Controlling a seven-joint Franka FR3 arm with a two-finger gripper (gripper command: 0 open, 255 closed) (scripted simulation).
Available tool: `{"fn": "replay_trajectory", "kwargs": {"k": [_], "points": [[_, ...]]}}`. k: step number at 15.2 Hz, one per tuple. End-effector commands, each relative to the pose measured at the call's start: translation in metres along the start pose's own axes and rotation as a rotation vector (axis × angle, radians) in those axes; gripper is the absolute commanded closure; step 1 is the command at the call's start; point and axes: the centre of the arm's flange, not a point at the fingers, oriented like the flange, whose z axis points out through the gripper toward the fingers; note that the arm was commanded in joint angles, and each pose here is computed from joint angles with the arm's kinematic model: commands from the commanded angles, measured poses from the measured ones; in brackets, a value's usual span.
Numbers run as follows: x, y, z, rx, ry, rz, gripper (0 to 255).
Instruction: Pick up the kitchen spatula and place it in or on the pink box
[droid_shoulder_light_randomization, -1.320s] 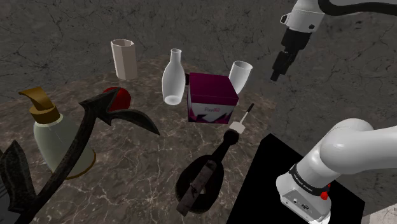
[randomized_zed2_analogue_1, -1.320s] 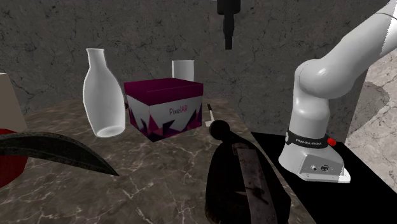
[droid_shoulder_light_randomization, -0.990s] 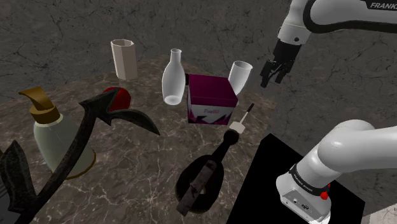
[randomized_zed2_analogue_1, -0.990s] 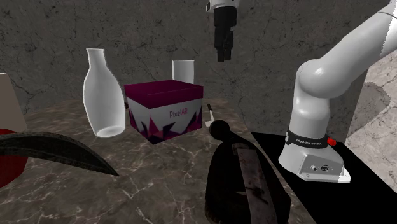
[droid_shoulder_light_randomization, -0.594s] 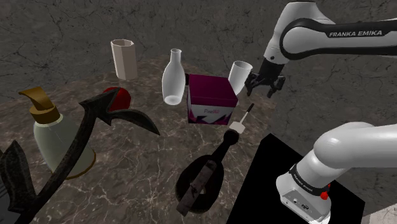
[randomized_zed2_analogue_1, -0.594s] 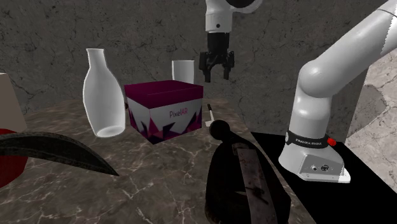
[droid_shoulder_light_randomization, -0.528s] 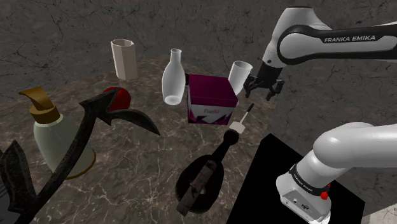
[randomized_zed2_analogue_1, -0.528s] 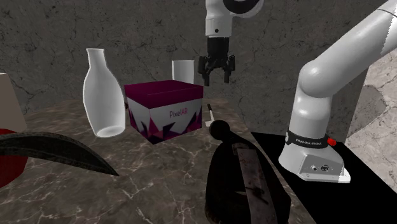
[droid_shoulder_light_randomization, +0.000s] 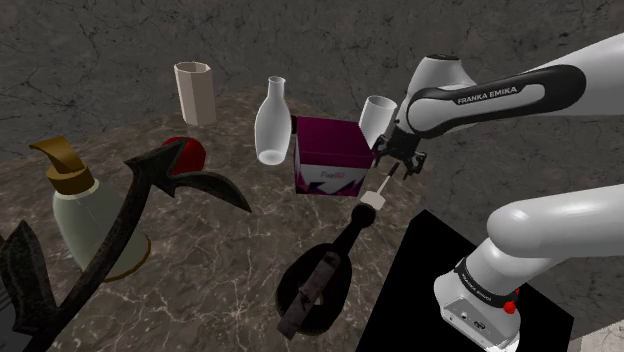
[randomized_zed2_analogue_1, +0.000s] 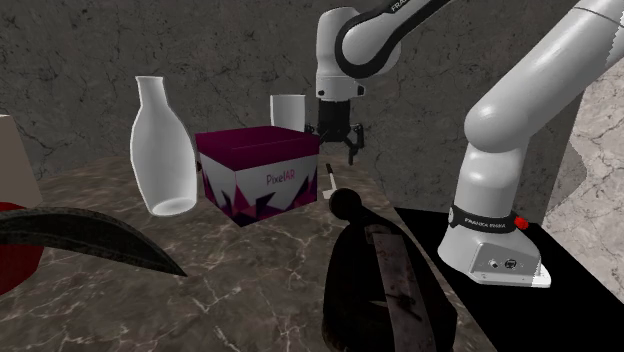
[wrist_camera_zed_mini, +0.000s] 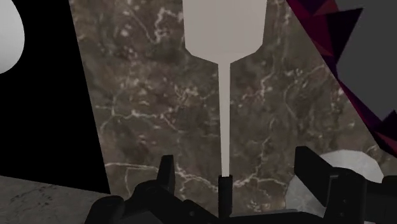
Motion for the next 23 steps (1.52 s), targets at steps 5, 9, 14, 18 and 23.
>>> {"fn": "replay_trajectory", "kwargs": {"k": [5, 9, 14, 18, 23], "points": [[0.001, 0.001, 0.030, 0.001, 0.001, 0.014, 0], [0.001, 0.001, 0.030, 0.001, 0.001, 0.014, 0], [0.001, 0.001, 0.030, 0.001, 0.001, 0.014, 255], [0.001, 0.001, 0.030, 0.001, 0.001, 0.014, 255], [0.001, 0.001, 0.030, 0.001, 0.001, 0.014, 255]]}}
